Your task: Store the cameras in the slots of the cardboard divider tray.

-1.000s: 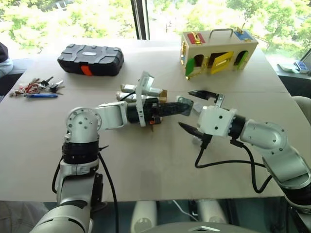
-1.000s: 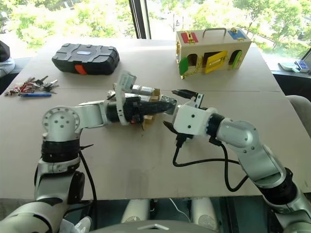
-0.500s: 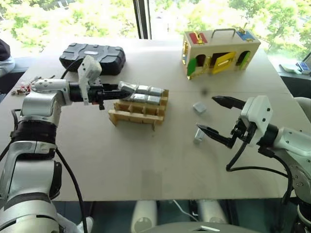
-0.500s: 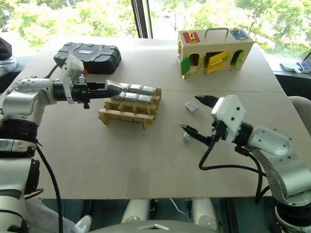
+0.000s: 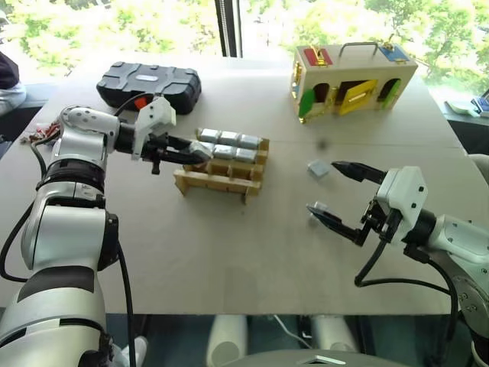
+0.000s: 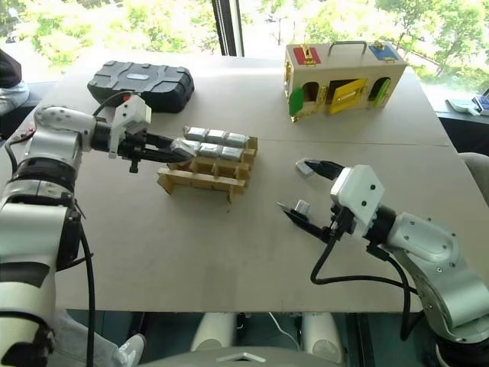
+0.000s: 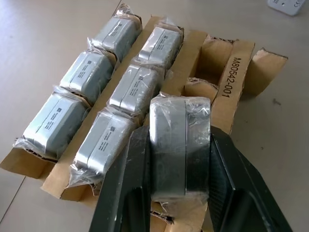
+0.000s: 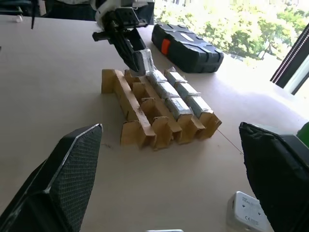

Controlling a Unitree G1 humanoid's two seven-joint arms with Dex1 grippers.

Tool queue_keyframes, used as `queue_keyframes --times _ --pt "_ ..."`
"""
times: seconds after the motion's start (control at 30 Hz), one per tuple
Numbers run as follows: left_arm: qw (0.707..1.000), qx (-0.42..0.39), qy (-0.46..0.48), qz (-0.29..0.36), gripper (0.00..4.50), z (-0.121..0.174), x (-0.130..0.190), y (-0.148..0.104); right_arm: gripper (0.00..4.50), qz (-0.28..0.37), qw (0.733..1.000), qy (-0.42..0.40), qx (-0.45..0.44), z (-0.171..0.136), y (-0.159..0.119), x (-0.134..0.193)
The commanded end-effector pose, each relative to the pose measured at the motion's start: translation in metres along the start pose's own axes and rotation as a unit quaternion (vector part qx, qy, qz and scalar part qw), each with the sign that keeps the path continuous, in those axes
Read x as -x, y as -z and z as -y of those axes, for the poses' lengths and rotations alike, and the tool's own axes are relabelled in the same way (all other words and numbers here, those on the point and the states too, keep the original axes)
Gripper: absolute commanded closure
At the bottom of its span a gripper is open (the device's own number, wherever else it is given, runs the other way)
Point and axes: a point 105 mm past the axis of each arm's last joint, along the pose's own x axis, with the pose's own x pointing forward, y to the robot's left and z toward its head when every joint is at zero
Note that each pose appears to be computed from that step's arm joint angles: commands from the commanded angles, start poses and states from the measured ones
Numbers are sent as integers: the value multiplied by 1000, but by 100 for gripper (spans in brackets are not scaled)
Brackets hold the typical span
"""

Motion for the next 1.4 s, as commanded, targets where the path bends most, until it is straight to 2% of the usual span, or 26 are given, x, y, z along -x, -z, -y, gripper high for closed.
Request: queue_keyframes --times 0.03,0.2,0.63,0.87,0.97,1.13,1.4 --pt "999 -26 -6 -18 364 -5 9 -10 0 21 999 -20 32 -5 -13 2" --pt "998 -45 -4 -54 364 -6 14 -6 0 21 998 -34 48 -2 -11 1" --pt "992 -78 19 -100 364 -5 8 -5 0 26 998 -36 55 1 -16 -2" --pt "991 -84 10 -103 364 -11 6 -15 0 25 998 -33 51 5 -16 -2" --pt "988 -88 12 -126 364 -12 9 -15 0 26 998 -35 47 6 -16 -1" --pt "981 -87 13 -174 364 -14 12 -9 0 25 998 -48 38 2 -15 -1" --pt "977 -103 7 -189 364 -14 4 1 0 22 997 -61 32 1 -15 0"
